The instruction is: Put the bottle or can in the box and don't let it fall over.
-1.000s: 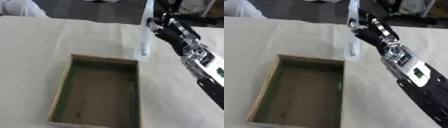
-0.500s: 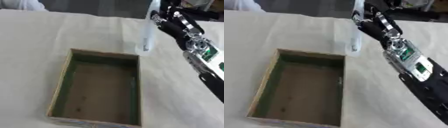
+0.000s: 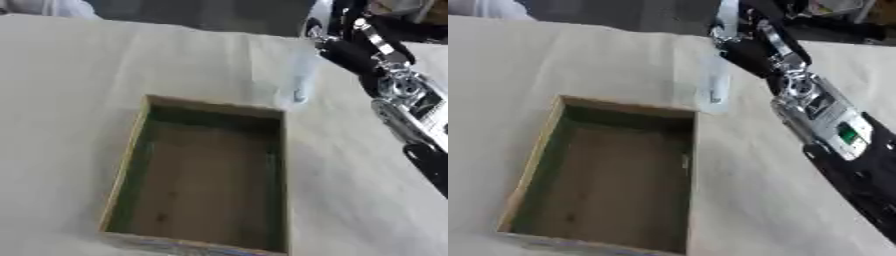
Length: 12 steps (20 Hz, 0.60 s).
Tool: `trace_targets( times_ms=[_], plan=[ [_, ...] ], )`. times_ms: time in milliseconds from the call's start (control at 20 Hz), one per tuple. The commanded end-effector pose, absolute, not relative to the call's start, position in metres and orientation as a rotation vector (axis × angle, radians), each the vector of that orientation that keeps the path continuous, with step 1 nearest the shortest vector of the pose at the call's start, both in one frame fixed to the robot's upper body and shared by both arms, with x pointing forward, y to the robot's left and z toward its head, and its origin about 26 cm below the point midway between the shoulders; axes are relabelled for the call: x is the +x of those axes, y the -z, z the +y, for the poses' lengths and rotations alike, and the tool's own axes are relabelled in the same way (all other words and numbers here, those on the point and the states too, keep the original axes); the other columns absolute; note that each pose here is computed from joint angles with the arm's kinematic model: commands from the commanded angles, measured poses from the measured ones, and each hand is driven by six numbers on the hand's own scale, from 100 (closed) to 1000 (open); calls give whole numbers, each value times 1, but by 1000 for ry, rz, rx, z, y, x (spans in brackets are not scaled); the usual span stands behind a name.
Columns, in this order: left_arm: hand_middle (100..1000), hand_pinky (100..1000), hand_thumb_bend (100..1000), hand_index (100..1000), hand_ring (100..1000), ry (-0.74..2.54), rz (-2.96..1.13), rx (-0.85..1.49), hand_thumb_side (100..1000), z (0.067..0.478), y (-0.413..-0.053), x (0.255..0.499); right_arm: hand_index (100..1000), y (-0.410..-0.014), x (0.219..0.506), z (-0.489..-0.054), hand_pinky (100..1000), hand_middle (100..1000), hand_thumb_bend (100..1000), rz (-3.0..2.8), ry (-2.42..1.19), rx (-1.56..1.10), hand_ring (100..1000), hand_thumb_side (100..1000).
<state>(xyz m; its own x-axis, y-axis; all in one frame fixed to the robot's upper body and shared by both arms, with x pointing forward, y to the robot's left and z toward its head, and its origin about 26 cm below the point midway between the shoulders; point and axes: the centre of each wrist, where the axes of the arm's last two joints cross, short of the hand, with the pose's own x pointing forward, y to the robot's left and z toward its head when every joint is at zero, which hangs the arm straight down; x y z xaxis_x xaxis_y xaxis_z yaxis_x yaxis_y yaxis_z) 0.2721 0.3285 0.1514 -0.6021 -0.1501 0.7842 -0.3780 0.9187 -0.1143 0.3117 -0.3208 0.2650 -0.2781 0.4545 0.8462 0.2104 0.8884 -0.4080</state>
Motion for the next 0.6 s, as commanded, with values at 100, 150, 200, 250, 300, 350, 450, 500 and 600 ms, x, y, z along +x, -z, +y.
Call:
trace_targets(
  times_ms=[100, 150, 200, 250, 300, 350, 450, 500, 600],
  plan=[
    [827, 1000, 646, 739, 768, -329, -2251, 377, 455, 329, -160, 271, 1000, -279, 309, -325, 1000, 1000, 100, -1888, -269, -524, 1000, 470],
    [828, 1000, 646, 739, 767, -329, -2251, 377, 455, 328, -160, 271, 1000, -279, 309, -325, 1000, 1000, 100, -1887, -268, -523, 1000, 470],
    [828, 1000, 646, 739, 767, -329, -2250, 376, 455, 328, -160, 271, 1000, -279, 309, -326, 1000, 1000, 100, -1886, -267, -522, 1000, 470],
    [828, 1000, 646, 739, 767, -329, -2250, 376, 455, 328, -160, 271, 1000, -280, 309, -326, 1000, 1000, 100, -1885, -266, -522, 1000, 470],
    [828, 1000, 646, 739, 767, -329, -2250, 375, 455, 328, -160, 271, 1000, -280, 309, -327, 1000, 1000, 100, -1885, -265, -523, 1000, 470],
    [827, 1000, 646, 739, 767, -329, -2251, 374, 455, 328, -160, 271, 1000, -280, 309, -327, 1000, 1000, 100, -1885, -264, -524, 1000, 470],
    [827, 1000, 646, 738, 767, -329, -2253, 372, 456, 328, -160, 271, 1000, -281, 310, -328, 1000, 1000, 100, -1886, -260, -527, 1000, 470],
    [827, 1000, 646, 738, 767, -329, -2254, 371, 456, 328, -160, 271, 1000, -282, 310, -328, 1000, 1000, 100, -1886, -257, -529, 1000, 470],
    [827, 1000, 646, 738, 766, -331, -2253, 371, 456, 328, -160, 271, 1000, -282, 310, -329, 1000, 1000, 100, -1886, -253, -533, 1000, 470]
  ],
)
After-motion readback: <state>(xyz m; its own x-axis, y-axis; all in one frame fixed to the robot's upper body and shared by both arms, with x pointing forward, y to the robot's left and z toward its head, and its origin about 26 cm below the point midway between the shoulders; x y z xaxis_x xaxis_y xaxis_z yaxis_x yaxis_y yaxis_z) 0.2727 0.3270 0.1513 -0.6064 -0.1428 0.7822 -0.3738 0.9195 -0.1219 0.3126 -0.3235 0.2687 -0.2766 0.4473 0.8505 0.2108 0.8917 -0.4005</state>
